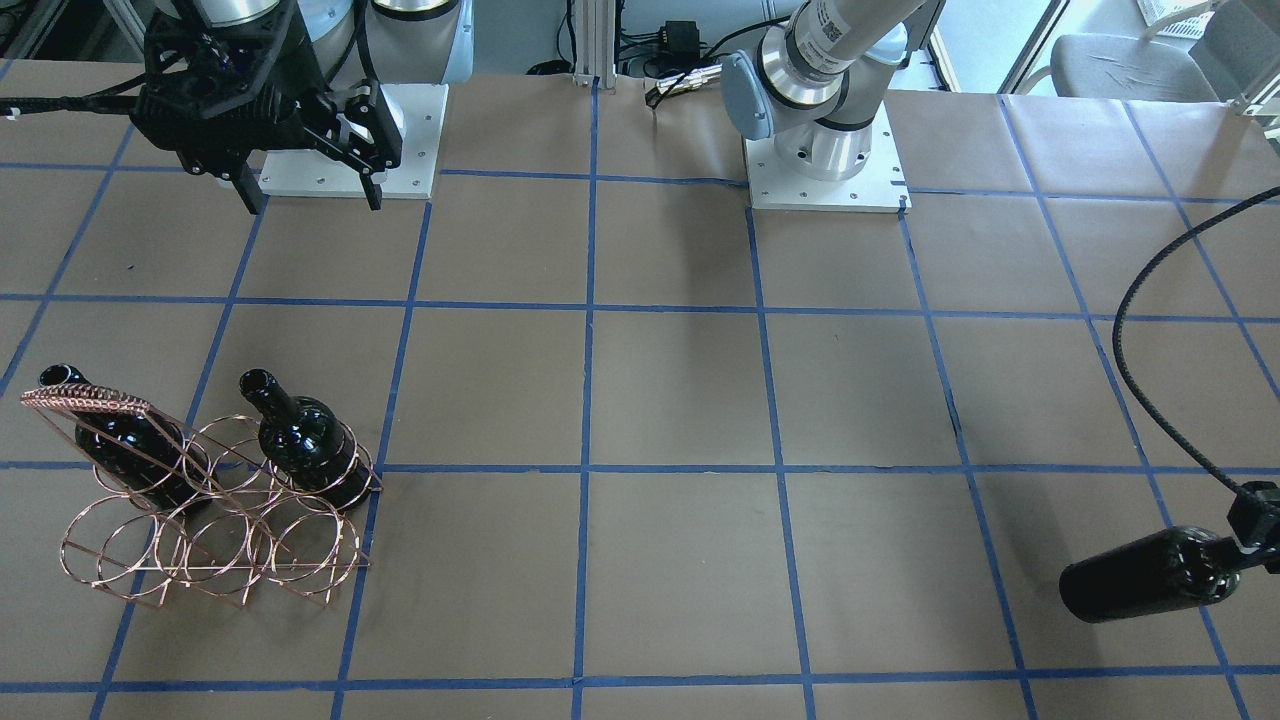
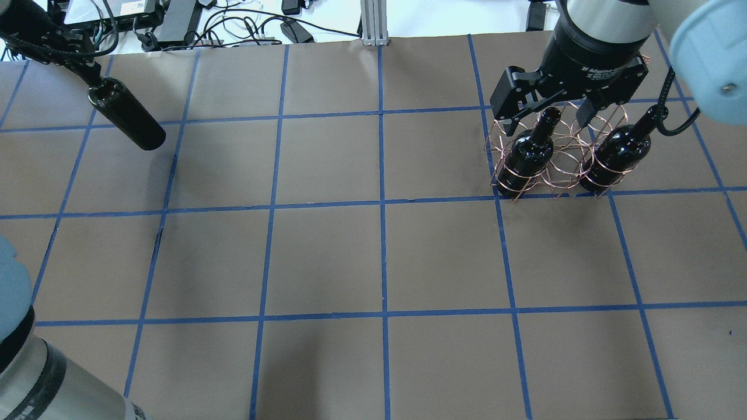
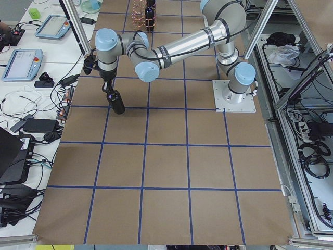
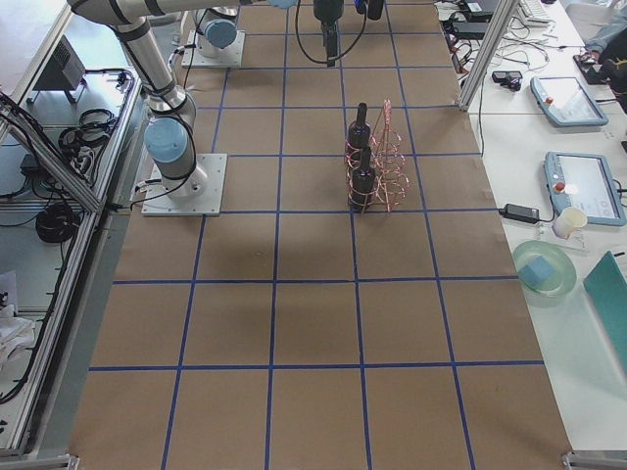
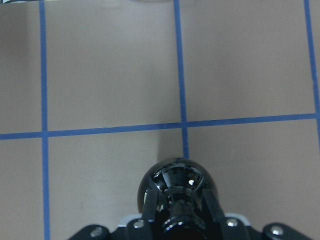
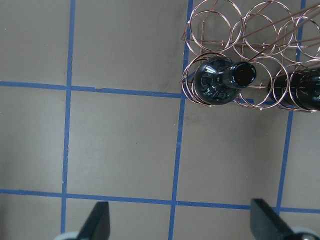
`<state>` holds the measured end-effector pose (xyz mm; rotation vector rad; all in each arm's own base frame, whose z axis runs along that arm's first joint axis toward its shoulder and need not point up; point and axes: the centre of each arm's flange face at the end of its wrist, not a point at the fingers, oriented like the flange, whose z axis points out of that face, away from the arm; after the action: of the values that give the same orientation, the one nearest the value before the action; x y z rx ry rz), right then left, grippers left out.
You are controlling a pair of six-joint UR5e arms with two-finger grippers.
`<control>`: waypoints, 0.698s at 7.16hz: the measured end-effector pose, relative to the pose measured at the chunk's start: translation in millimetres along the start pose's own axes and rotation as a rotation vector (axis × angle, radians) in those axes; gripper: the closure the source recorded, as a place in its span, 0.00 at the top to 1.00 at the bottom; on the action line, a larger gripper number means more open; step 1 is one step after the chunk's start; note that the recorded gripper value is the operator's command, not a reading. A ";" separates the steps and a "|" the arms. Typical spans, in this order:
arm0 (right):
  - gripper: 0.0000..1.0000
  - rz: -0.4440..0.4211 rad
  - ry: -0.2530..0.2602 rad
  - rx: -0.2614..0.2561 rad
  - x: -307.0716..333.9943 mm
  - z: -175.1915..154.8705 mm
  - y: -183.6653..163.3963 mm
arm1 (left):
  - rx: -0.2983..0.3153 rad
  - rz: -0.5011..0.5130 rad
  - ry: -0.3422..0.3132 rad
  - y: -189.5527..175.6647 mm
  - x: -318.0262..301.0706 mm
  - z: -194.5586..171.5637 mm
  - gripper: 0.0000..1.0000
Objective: Place wine into wine basket
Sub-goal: 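Lift the black bottle with the left gripper and carry it toward table center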
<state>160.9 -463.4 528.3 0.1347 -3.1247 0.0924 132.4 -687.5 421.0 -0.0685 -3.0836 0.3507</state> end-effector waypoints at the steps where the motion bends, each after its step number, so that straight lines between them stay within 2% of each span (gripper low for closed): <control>1: 1.00 0.000 0.000 0.000 0.0 0.1 0.0 | -0.006 -0.018 0.008 1.6 32.6 0.0 0.00; 5: 1.00 -0.001 0.001 -0.001 0.2 0.3 -0.1 | -0.026 -0.088 0.042 29.1 166.1 -9.0 0.00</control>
<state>160.7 -463.5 528.1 0.1354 -3.1232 0.0908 -31.9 -649.3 428.5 0.0583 -3.0376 0.3011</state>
